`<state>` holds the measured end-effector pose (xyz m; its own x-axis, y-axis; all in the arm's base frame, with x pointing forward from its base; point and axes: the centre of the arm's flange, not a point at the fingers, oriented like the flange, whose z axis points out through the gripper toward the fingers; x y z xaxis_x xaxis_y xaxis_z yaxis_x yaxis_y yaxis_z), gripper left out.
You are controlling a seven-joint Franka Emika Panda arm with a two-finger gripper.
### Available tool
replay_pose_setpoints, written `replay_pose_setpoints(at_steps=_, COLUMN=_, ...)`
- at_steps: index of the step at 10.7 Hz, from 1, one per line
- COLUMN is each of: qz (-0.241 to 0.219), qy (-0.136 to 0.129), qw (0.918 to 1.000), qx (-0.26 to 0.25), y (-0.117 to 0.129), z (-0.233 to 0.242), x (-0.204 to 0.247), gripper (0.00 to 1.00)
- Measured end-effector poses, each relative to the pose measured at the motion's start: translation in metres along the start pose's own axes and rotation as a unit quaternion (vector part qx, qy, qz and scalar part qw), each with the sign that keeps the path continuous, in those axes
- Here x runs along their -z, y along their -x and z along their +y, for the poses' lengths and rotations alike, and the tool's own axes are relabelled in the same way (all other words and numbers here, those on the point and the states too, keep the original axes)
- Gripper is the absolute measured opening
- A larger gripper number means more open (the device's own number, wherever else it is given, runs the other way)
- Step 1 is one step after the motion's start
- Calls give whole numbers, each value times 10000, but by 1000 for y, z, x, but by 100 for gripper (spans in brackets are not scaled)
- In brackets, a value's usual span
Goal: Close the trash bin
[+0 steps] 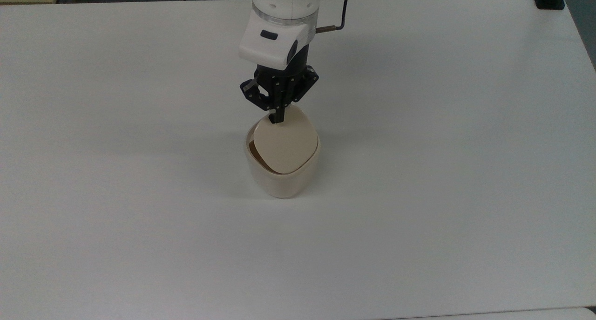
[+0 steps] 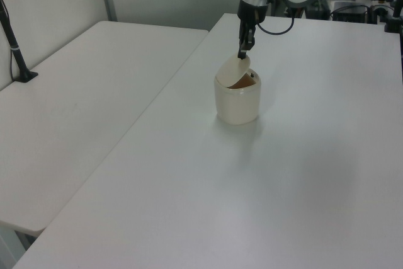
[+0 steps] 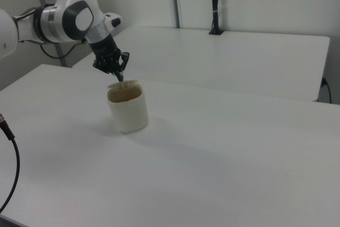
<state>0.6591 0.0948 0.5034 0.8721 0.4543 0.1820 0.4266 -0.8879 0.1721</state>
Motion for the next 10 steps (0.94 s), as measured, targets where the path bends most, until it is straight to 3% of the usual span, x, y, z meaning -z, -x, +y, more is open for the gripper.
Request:
replay_pose_setpoints(at_steps=4, qz=-584, qy=97, qw=9978, qx=303, y=18, z=-4, x=-51, gripper=1)
replay_pose_setpoints(at_steps=10, qz=-649, qy=83, qw=9973, qx=323, y=18, z=-6, x=-60, gripper=1)
